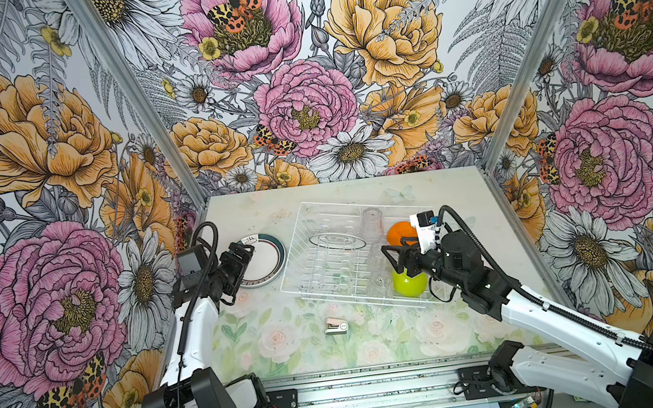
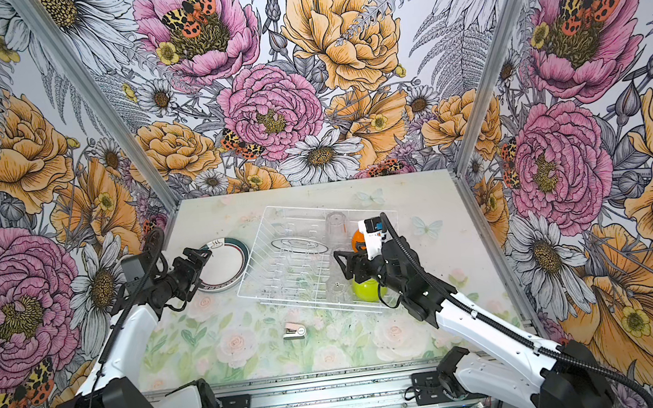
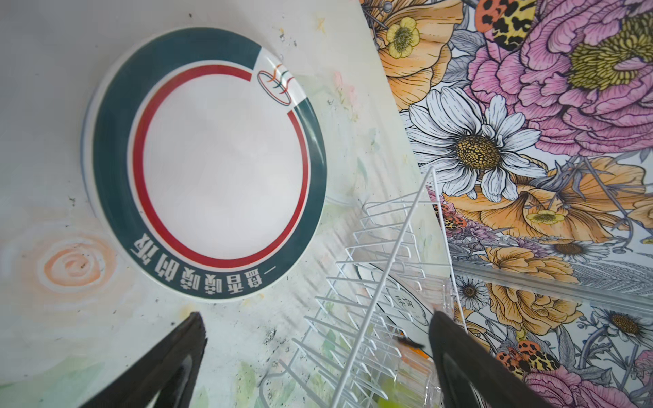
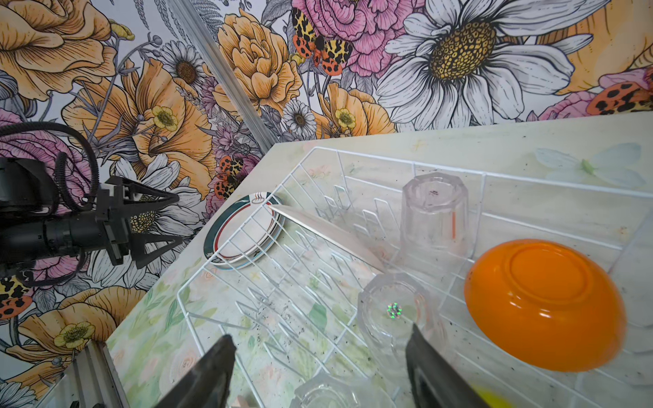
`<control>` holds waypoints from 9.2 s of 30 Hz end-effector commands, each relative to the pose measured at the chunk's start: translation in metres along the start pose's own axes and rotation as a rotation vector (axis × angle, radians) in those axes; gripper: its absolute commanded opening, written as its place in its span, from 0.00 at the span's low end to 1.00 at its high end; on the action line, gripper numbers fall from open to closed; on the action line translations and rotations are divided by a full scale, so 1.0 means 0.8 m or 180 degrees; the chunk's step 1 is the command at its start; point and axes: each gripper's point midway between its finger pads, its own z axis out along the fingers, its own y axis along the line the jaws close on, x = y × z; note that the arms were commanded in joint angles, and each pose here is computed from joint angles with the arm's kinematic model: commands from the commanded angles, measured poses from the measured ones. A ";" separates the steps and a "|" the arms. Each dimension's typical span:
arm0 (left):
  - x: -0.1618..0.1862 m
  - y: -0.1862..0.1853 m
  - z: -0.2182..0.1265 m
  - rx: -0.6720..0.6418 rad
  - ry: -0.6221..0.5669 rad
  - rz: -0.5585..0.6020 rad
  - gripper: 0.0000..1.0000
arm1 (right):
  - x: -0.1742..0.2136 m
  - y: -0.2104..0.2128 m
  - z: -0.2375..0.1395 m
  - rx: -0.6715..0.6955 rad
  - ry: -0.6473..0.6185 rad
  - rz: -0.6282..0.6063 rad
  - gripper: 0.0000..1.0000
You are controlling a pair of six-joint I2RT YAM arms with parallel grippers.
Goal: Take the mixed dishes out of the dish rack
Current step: 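Open the left gripper and draw it back while the right gripper returns to the rack, then lower the right gripper between the upright plates onto the white plate, then grasp the white dark-green-rimmed plate with the right gripper and lift it, then bring the left gripper to the plate rim while the right gripper holds it up, then close the left gripper on the plate rim while the right gripper opens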
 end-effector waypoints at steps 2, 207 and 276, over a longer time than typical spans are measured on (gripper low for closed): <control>0.001 -0.054 -0.017 0.0304 -0.0241 0.0341 0.99 | -0.015 0.010 0.013 -0.0093 0.0039 0.0102 0.76; 0.106 -0.093 -0.040 0.2221 -0.0831 0.0939 0.00 | -0.033 0.159 0.168 -0.0954 0.1161 0.0062 0.21; 0.078 -0.042 -0.020 0.1542 -0.1133 0.0474 0.00 | -0.015 0.111 0.166 -0.0525 0.1128 -0.0046 0.79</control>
